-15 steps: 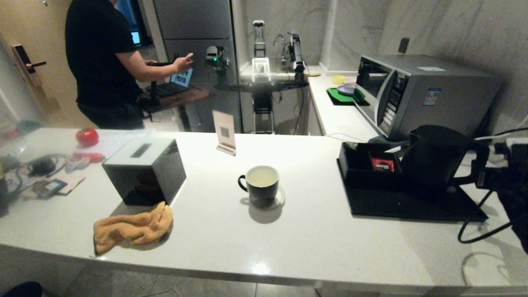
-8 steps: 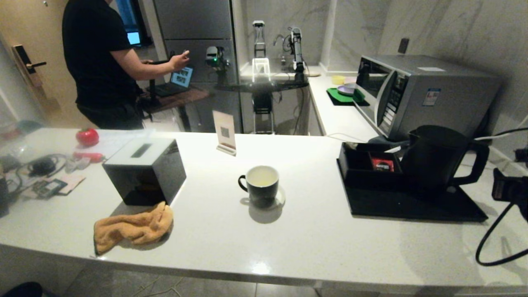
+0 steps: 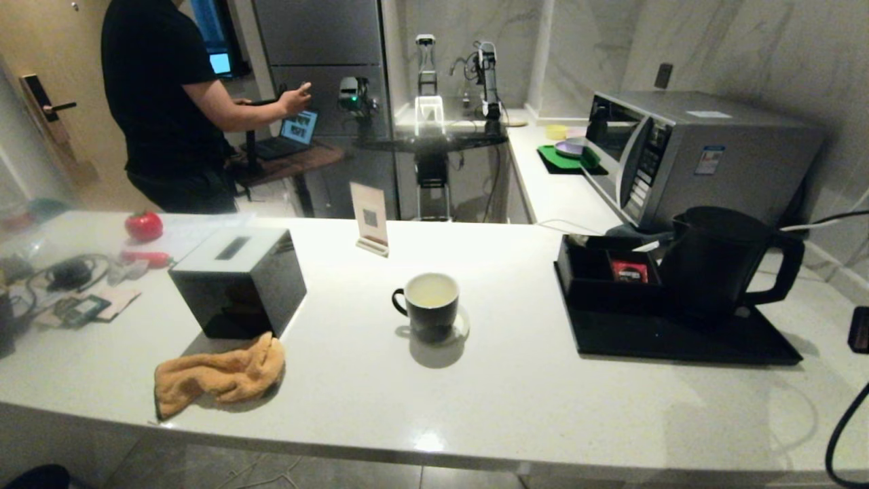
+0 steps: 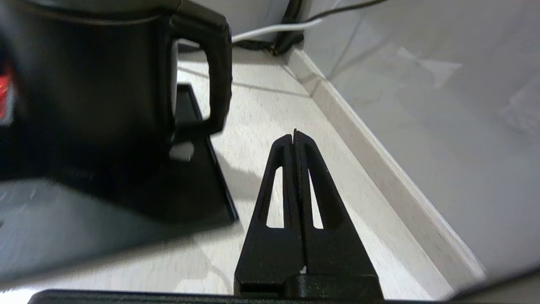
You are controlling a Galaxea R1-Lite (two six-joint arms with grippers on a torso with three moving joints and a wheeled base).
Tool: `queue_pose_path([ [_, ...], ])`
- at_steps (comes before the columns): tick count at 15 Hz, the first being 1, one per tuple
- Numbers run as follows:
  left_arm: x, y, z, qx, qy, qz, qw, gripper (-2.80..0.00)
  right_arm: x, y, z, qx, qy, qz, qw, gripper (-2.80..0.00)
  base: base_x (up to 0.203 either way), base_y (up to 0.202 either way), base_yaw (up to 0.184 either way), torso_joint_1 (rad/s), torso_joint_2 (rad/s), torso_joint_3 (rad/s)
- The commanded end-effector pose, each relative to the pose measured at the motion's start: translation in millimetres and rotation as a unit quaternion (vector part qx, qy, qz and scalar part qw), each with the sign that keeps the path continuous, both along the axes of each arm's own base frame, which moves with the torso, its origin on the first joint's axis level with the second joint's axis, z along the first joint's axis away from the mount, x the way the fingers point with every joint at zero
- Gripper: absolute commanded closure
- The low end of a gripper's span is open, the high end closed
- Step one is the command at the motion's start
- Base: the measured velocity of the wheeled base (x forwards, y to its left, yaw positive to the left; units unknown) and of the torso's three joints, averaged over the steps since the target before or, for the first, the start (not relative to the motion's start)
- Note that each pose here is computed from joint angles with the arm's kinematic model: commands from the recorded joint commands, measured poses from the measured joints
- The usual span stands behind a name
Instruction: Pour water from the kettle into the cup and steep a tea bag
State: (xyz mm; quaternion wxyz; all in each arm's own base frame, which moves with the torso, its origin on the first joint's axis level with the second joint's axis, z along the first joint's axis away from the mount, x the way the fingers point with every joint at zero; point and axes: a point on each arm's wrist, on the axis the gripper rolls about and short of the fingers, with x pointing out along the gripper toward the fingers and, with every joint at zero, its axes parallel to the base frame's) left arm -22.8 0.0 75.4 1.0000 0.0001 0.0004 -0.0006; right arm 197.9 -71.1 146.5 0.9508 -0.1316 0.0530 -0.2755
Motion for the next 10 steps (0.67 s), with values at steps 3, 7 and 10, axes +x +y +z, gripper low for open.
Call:
queue_pose_path([
  [3,0,0,0,0.0,0.0,0.0,1.0,0.0,-40,14,11,-0.001,-0.006,0.001,1.0,0.0,0.0,0.0,0.0,0.0,0.0,0.0],
  [7,0,0,0,0.0,0.0,0.0,1.0,0.0,-80,31,-2,0.008,0.018,0.02,1.0,0.0,0.0,0.0,0.0,0.0,0.0,0.0],
  [10,0,0,0,0.0,0.0,0.0,1.0,0.0,-104,47,-8,0.009,0.025,0.064,0.998,0.0,0.0,0.0,0.0,0.0,0.0,0.0],
])
